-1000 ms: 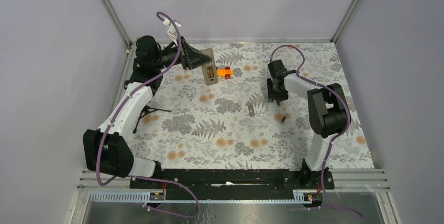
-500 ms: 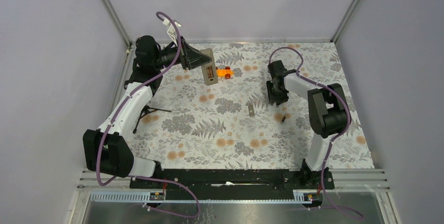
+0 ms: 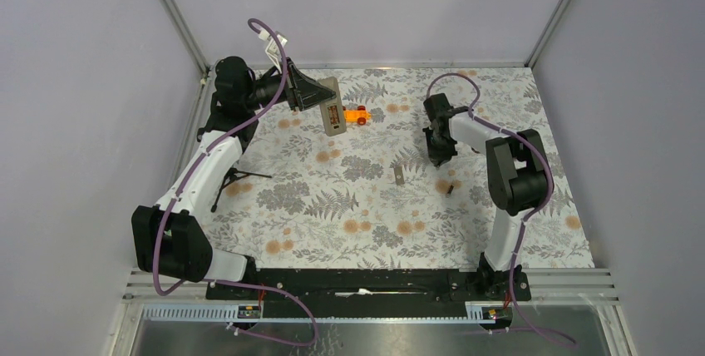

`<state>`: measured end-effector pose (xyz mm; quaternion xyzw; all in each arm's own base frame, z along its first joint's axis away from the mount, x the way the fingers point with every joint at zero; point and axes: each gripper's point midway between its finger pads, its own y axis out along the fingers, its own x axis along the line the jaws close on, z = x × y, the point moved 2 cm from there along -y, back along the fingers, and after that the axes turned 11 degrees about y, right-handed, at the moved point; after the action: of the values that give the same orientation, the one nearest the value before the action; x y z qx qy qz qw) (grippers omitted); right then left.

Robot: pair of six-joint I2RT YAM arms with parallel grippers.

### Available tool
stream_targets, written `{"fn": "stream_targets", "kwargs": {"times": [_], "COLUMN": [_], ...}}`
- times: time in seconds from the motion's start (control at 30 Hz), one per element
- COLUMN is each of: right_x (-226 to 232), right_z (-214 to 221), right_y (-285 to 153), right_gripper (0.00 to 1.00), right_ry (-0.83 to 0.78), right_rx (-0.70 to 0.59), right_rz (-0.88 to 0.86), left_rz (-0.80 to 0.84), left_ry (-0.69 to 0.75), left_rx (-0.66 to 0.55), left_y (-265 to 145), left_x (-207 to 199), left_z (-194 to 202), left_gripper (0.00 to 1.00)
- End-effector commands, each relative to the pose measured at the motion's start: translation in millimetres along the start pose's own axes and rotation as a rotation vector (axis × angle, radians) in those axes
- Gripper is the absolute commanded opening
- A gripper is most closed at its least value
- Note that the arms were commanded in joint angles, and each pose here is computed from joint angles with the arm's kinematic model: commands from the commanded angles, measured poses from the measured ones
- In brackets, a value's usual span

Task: Load the batteries into the remote control
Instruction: Pick up the battery from the center of the board, then load the battery into the remote control.

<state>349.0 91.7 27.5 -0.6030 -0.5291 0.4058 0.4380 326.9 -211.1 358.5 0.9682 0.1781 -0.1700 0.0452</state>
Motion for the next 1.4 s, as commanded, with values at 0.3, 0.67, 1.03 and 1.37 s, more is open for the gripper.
{"fn": "stream_targets", "kwargs": {"times": [0.3,0.67,1.03,1.37], "right_x": [31,56,63,72], "right_z": [-51,-50,-37,-22], "right_y": [-118,-234,-289,-281], "right_gripper": [0.06,0.08,0.08,0.09], "right_ry": [0.136,0.133,0.153,0.129], "right_rx": [-0.304,-0.387,-0.249,-0.120], "right_rz": [-0.288,-0.606,-0.678,-0.678], "left_rz": [0.124,0.261,0.144,0.152], "left_ry": [-0.115,-0.416,-0.634,-0.669], "left_rx": [0.011,-0.065,0.000,0.005], "left_y": [49,125,171,182], "left_x": [-12,-4,14,13], "left_z": [8,16,58,71], "left_gripper": [0.00,0.00,0.00,0.00]}}
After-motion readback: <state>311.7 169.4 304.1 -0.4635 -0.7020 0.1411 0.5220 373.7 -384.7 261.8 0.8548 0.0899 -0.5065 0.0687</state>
